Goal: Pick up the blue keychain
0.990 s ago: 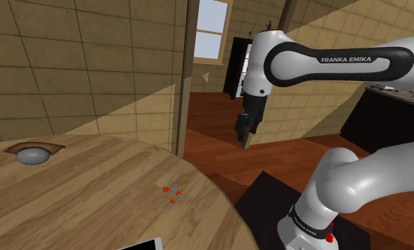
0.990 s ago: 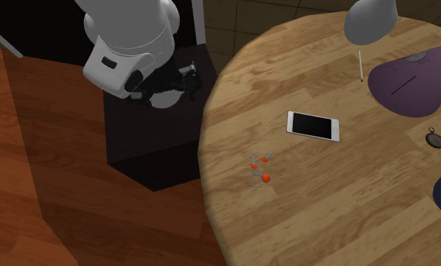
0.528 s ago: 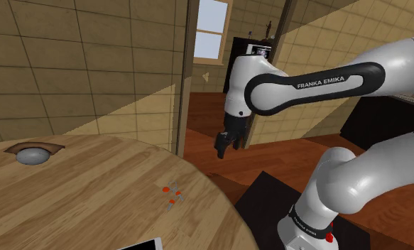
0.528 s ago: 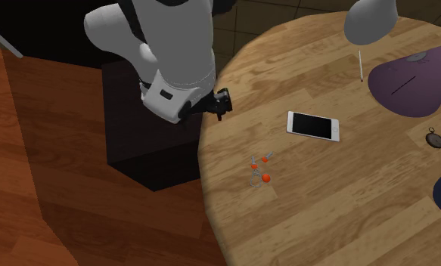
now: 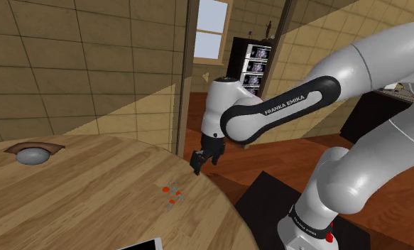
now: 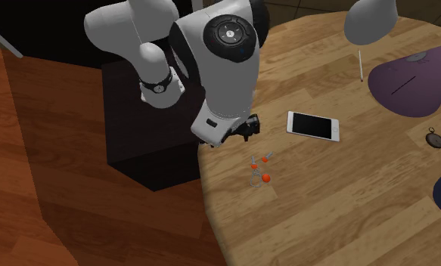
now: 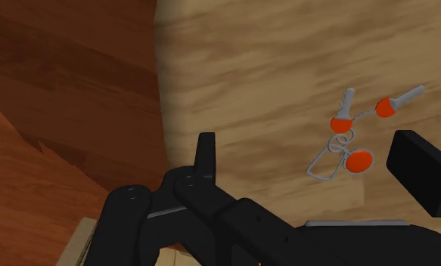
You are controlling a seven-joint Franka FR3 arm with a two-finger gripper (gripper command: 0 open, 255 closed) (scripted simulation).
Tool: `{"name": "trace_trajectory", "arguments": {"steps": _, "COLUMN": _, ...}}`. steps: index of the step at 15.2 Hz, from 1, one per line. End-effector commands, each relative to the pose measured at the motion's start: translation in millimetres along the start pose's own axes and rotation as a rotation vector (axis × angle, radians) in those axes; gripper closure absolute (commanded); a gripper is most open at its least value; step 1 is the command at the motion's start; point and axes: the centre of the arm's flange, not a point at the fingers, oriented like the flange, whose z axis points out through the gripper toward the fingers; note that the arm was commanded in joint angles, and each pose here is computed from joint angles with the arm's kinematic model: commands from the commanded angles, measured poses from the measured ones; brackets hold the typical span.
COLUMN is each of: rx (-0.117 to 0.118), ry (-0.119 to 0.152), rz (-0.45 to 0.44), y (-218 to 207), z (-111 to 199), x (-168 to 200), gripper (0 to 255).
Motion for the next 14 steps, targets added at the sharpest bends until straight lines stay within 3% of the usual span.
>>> {"name": "trace_trajectory", "arguments": {"steps": 1, "rx": 0.004, "ry": 0.016, "rz": 0.009, "y": -17.9, "z": 19.1, "x": 8.7, "gripper": 0}}
{"name": "trace_trajectory", "arguments": {"steps": 8, "rx": 0.009, "ry": 0.064, "rz": 0.037, "y": -74.2, "z": 81.3, "x": 39.4, "gripper": 0}}
{"name": "trace_trajectory", "arguments": {"steps": 14, "rx": 0.01, "ry": 0.068, "rz": 0.039, "y": -77.5, "z": 112.2, "x": 41.8, "gripper": 0}}
